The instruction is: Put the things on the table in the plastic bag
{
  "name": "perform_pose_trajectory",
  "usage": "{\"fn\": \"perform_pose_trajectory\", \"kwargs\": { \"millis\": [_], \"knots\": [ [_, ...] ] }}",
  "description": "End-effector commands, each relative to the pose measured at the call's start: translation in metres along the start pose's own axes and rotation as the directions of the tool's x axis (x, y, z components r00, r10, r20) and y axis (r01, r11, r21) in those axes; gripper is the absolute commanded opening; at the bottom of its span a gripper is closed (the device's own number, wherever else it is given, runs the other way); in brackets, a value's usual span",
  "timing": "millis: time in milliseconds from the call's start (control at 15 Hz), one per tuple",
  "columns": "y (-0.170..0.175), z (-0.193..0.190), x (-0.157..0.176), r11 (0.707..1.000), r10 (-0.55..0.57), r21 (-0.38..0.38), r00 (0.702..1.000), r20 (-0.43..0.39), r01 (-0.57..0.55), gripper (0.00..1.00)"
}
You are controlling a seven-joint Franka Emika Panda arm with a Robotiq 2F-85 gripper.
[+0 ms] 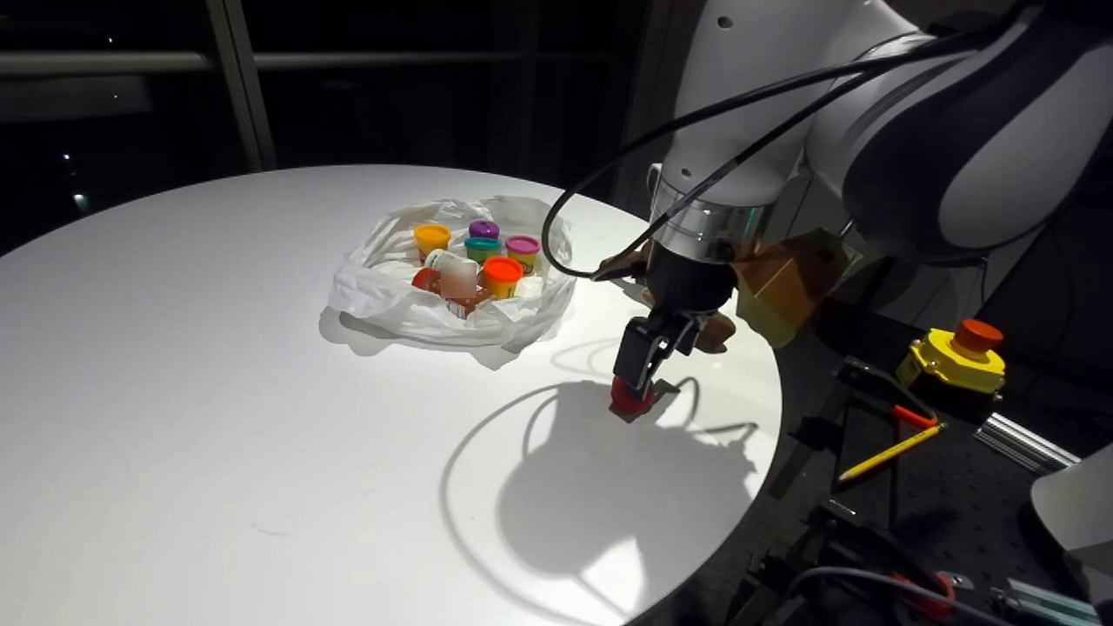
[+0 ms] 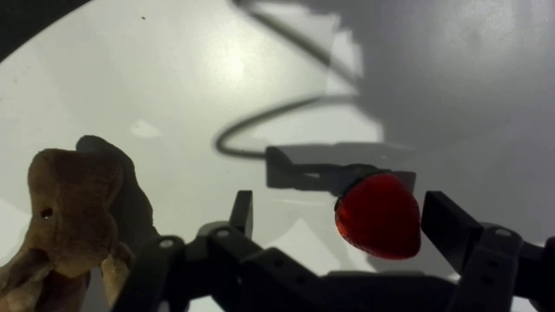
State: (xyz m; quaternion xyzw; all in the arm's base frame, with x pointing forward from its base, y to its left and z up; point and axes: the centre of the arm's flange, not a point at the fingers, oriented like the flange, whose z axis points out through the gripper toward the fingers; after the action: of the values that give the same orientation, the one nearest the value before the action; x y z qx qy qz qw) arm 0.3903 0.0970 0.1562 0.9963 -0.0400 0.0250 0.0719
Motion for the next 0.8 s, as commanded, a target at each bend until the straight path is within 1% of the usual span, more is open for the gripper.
{"fn": "perform_pose_trajectory", "kwargs": {
  "millis": [0, 200, 267, 467, 533, 667, 733],
  "knots": [
    [-0.011, 0.009, 0.02, 0.999, -0.021, -0.028, 1.0, -0.008, 0.021, 1.0],
    [-0.018, 0.017, 0.034, 0.998, -0.036, -0.041, 0.999, 0.008, 0.037, 1.0],
    [-0.02, 0.02, 0.036, 0.998, -0.041, -0.044, 0.999, 0.016, 0.041, 0.83],
    [-0.02, 0.022, 0.033, 0.997, -0.05, -0.057, 0.998, 0.033, 0.052, 0.59],
    [-0.019, 0.021, 0.027, 0.997, -0.054, -0.054, 0.998, 0.031, 0.055, 0.49],
    [-0.016, 0.014, 0.017, 0.997, -0.048, -0.055, 0.999, 0.021, 0.049, 0.34],
    [-0.015, 0.011, 0.013, 0.997, -0.043, -0.058, 0.999, 0.021, 0.045, 0.27]
  ]
}}
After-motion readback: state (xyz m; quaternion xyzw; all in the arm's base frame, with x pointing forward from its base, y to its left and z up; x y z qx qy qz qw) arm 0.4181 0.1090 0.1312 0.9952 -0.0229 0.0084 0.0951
